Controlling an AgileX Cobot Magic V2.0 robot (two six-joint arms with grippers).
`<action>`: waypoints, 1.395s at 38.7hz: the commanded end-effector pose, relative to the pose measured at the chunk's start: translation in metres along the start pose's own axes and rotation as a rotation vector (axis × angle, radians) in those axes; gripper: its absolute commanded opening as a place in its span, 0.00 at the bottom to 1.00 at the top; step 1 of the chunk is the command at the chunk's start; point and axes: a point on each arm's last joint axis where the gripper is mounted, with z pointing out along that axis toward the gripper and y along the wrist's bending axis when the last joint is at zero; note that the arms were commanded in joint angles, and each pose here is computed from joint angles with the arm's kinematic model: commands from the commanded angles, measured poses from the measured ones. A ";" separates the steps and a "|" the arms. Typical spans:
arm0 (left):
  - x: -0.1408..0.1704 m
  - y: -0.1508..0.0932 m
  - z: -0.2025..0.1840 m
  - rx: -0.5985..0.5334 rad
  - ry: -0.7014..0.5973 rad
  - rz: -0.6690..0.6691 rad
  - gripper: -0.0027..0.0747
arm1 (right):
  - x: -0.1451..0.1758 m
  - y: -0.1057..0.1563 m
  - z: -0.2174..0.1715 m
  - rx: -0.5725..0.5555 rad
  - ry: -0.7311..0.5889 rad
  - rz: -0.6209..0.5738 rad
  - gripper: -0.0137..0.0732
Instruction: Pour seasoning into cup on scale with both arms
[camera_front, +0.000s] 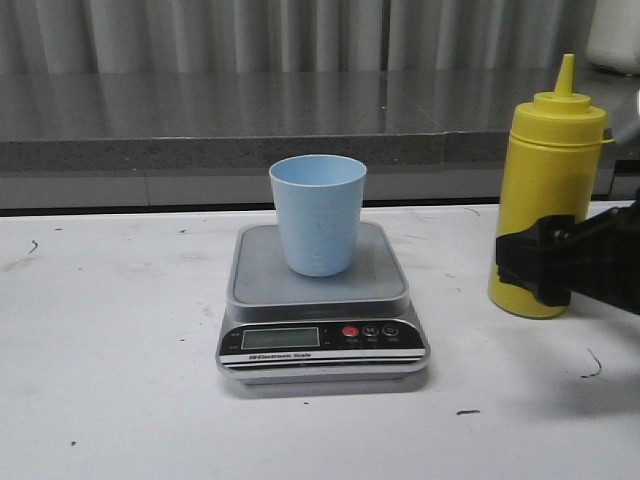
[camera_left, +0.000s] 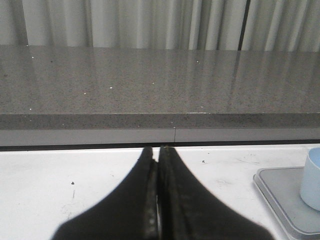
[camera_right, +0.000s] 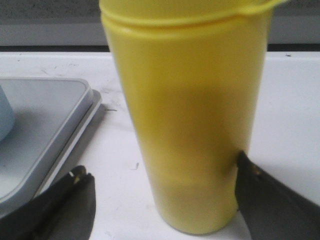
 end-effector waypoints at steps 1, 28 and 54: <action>-0.015 -0.001 -0.002 0.005 -0.097 -0.017 0.01 | -0.018 0.005 0.001 -0.043 -0.172 -0.004 0.84; -0.015 -0.001 -0.002 0.005 -0.097 -0.017 0.01 | -0.039 0.000 0.046 0.050 -0.191 0.050 0.84; -0.015 -0.001 -0.002 0.005 -0.097 -0.017 0.01 | -0.049 0.002 0.050 0.039 -0.301 -0.040 0.30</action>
